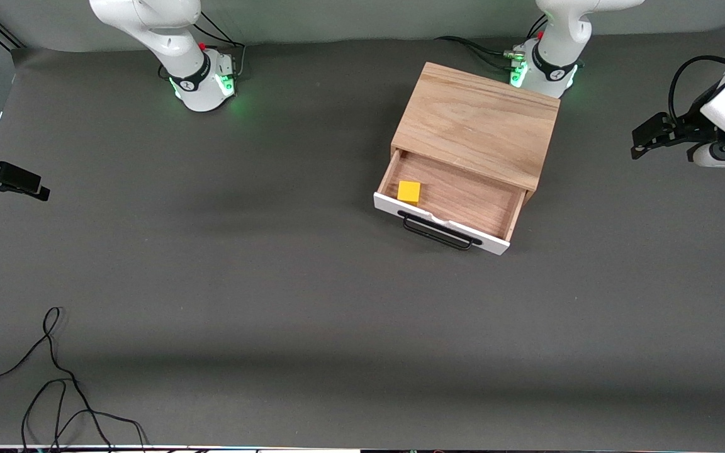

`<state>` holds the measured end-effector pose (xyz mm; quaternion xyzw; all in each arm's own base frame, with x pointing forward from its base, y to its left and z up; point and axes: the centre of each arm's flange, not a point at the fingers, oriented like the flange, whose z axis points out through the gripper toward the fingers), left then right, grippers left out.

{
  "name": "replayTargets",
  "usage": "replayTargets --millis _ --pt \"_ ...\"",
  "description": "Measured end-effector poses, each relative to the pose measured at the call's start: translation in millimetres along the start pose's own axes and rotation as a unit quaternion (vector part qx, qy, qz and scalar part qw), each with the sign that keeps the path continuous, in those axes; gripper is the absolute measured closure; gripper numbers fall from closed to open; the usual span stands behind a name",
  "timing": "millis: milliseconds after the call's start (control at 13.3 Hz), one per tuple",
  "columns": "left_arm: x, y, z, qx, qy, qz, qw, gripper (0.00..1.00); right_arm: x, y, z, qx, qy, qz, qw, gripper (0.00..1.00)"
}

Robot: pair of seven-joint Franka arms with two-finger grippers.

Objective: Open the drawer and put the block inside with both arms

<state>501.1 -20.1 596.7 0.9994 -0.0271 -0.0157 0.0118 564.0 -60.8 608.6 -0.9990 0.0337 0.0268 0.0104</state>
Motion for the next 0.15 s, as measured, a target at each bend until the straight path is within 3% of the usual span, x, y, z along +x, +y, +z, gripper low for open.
replayTargets --millis 150 --pt "0.6 -0.6 0.7 0.000 0.002 -0.001 1.000 0.00 0.0 0.0 0.0 0.000 0.000 0.000 1.000 0.00"
